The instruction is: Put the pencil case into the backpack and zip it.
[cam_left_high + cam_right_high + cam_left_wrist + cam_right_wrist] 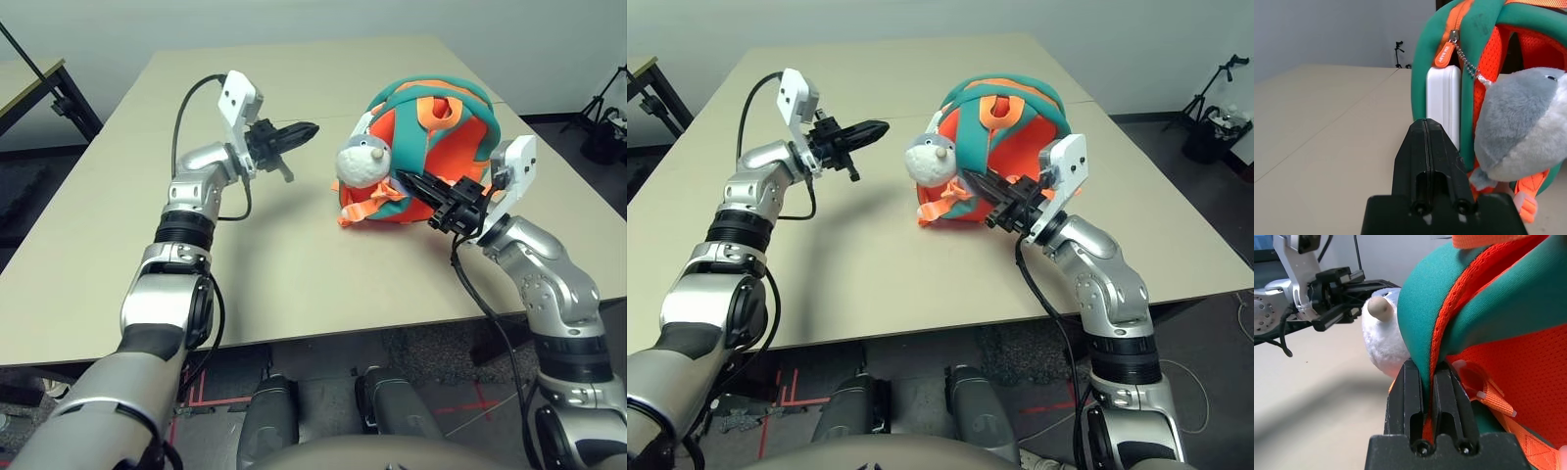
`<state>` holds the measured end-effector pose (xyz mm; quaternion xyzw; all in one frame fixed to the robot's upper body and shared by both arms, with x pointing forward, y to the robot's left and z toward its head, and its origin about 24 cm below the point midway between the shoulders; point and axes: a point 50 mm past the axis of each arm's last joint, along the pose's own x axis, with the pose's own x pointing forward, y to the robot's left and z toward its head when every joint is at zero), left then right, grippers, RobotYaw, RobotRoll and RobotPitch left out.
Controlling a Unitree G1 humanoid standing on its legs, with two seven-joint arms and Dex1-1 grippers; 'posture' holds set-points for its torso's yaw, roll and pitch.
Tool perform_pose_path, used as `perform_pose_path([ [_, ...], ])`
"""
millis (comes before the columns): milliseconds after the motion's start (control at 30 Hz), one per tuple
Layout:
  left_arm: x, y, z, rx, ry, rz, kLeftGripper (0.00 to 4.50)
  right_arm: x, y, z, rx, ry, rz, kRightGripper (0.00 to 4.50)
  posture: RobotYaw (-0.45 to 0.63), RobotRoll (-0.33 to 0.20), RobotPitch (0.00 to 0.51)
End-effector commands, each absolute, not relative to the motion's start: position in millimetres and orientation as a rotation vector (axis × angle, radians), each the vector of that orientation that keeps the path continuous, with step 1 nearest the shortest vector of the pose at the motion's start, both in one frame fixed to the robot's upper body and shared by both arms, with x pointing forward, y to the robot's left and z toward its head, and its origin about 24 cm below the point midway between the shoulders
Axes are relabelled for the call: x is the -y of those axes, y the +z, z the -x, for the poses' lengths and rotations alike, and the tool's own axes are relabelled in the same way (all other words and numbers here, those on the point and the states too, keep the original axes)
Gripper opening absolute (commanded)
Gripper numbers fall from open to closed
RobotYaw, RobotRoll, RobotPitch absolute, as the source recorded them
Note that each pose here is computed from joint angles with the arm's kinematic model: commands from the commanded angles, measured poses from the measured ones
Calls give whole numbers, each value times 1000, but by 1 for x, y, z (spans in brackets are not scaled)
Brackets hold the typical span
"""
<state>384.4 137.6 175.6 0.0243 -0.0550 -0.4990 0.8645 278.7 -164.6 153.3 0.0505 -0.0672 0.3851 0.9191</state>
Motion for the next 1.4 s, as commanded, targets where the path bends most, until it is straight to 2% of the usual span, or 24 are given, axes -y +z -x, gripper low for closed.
perform_pose_path([
  [33,-128,172,-385,100,-1083,-50,34,158,157,-276,164,819,-94,0,-225,0,34],
  [900,-79,154,-393,46,-1063,112,34,151,157,-274,175,823,-112,0,-243,0,28],
  [1267,-60,137,-390,-33,-1052,63,34,150,159,-275,182,829,-100,0,-257,0,14],
  [1400,-64,134,-392,-35,-984,17,34,151,159,-276,185,826,-97,0,-255,0,14],
])
